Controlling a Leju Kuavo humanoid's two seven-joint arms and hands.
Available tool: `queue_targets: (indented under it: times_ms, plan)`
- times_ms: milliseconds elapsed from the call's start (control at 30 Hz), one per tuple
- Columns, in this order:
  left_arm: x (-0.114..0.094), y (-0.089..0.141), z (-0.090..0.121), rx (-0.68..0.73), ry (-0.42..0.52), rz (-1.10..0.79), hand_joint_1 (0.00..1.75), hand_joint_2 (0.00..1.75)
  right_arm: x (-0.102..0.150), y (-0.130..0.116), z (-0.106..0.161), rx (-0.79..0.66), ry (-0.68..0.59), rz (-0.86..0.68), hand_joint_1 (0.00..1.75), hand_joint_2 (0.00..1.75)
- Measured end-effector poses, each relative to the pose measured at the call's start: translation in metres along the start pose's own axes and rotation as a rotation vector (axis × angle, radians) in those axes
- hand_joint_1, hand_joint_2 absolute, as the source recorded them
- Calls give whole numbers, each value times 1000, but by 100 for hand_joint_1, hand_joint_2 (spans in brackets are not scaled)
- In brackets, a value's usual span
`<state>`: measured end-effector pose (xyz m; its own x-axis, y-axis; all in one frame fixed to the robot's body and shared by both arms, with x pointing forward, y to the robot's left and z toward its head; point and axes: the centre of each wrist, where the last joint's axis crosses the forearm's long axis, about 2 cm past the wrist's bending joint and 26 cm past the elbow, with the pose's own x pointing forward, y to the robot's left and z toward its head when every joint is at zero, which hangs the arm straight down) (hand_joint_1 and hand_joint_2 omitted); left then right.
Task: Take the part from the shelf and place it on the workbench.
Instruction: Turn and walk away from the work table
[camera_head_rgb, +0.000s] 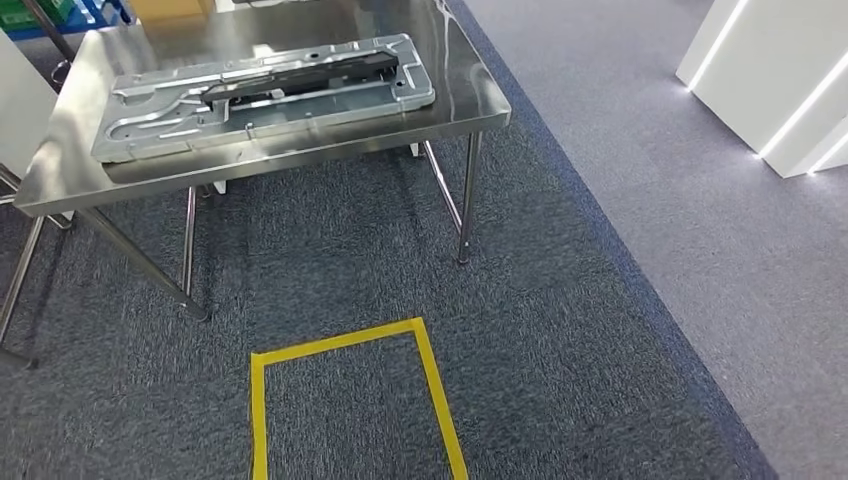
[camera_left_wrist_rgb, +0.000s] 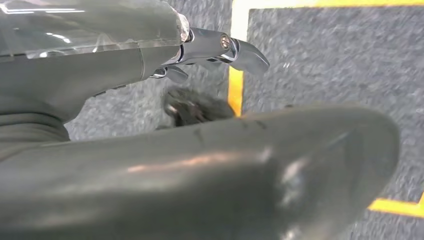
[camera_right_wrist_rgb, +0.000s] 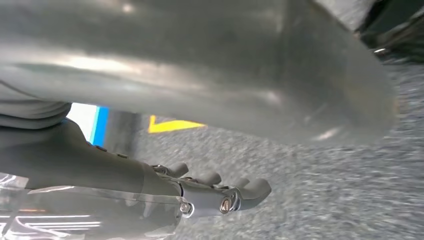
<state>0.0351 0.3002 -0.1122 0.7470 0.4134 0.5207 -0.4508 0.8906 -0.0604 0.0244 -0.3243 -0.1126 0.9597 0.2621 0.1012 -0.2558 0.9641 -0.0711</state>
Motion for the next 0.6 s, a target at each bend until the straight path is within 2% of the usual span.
queue_targets:
  times_ms: [200,467,600]
  plan:
    - [6,-1,-3,3,-7,-9,0,0,5,-1,0,5,-12,10,0,0]
    - [5,0,-2,-3,-22,-29,0,0,2,2,0,26,-12,180,0,0]
    - [3,2,-1,-1,-24,-31,0,0,3,2,0,13,-14,196,0,0]
